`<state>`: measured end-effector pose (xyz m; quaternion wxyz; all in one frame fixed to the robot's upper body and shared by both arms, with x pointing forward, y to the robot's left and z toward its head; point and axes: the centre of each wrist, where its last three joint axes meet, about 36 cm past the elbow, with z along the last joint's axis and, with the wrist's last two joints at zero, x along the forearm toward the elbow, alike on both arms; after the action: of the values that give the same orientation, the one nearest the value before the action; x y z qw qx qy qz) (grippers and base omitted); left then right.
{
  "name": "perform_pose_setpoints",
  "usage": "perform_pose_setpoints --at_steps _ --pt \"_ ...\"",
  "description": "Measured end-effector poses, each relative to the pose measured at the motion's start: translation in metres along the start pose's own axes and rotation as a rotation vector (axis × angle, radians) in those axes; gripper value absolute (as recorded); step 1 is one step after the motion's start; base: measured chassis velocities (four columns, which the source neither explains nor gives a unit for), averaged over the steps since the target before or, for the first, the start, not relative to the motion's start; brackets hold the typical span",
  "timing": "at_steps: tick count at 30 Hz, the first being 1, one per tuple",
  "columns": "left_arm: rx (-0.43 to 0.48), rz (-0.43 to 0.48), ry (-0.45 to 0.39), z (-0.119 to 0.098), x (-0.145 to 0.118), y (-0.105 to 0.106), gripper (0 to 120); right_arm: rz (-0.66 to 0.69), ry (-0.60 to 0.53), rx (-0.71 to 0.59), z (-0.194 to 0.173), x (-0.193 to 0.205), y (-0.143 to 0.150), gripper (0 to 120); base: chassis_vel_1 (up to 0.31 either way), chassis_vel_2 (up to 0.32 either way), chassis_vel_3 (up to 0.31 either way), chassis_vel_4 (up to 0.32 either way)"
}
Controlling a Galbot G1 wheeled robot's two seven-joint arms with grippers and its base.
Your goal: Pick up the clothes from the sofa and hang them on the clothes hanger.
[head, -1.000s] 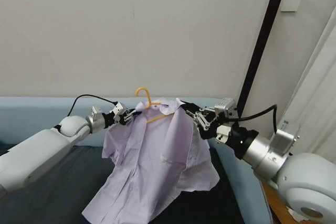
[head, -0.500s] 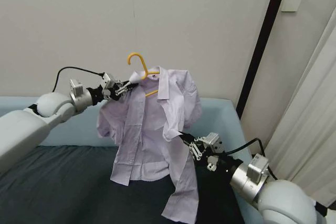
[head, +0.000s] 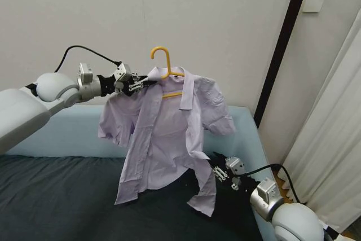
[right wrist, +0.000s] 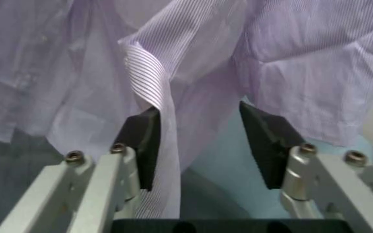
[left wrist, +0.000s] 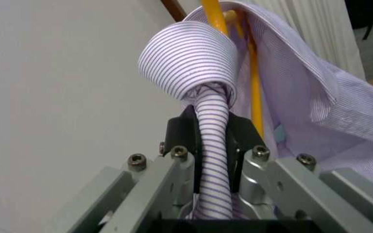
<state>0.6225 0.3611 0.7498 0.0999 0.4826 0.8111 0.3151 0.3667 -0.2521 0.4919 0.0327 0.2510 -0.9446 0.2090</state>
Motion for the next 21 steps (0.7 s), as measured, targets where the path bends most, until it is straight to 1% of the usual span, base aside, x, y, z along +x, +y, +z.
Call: perform_pose_setpoints --at_steps 1,2,3,4,6,7,8,9,12,16,18,19,20,21 --pt "-0.001 0.002 -0.003 -0.002 -0.001 0.001 7 0.003 0.004 0.012 0.001 0.004 0.002 56 0.0 0.0 0.0 0.0" --pt "-0.001 0.002 -0.003 -0.002 -0.001 0.001 7 0.003 0.004 0.012 0.001 0.004 0.002 56 0.0 0.0 0.0 0.0" --pt "0.002 0.003 -0.006 -0.003 -0.002 0.002 7 0.005 0.007 0.025 0.003 0.008 0.004 60 0.0 0.0 0.0 0.0" --pt "0.008 0.004 -0.007 -0.004 -0.003 0.003 7 0.004 0.01 0.038 0.004 0.012 0.008 67 0.0 0.0 0.0 0.0" --pt "0.018 0.007 -0.011 -0.005 -0.004 0.002 7 -0.001 0.014 0.068 0.008 0.019 0.014 75 0.0 0.0 0.0 0.0" --pt "0.025 0.008 -0.015 -0.006 -0.005 0.001 7 -0.007 0.014 0.078 0.011 0.021 0.017 79 0.0 0.0 0.0 0.0" --pt "0.025 0.008 -0.015 -0.006 -0.005 0.001 7 -0.007 0.014 0.078 0.011 0.021 0.017 79 0.0 0.0 0.0 0.0" --pt "0.035 0.004 -0.019 -0.006 -0.007 0.0 7 -0.013 0.015 0.087 0.014 0.024 0.02 81 0.0 0.0 0.0 0.0" --pt "0.063 -0.013 -0.026 -0.005 -0.011 -0.003 7 -0.038 0.048 0.099 0.033 0.036 0.036 96 0.0 0.0 0.0 0.0" --pt "0.065 -0.022 -0.023 -0.006 -0.01 -0.001 7 -0.026 0.04 0.068 0.044 0.043 0.048 100 0.0 0.0 0.0 0.0" --pt "0.065 -0.03 -0.019 -0.007 -0.01 0.0 7 -0.014 -0.012 -0.003 0.021 0.049 0.05 100 0.0 0.0 0.0 0.0" --pt "0.065 -0.03 -0.019 -0.007 -0.01 0.0 7 -0.014 -0.012 -0.003 0.021 0.049 0.05 100 0.0 0.0 0.0 0.0" --pt "0.067 -0.036 -0.018 -0.007 -0.011 0.0 7 -0.015 -0.038 -0.021 0.009 0.052 0.049 100 0.0 0.0 0.0 0.0" --pt "0.076 -0.044 -0.023 -0.01 -0.014 -0.003 7 -0.015 -0.08 -0.035 -0.011 0.053 0.045 100 0.0 0.0 0.0 0.0"
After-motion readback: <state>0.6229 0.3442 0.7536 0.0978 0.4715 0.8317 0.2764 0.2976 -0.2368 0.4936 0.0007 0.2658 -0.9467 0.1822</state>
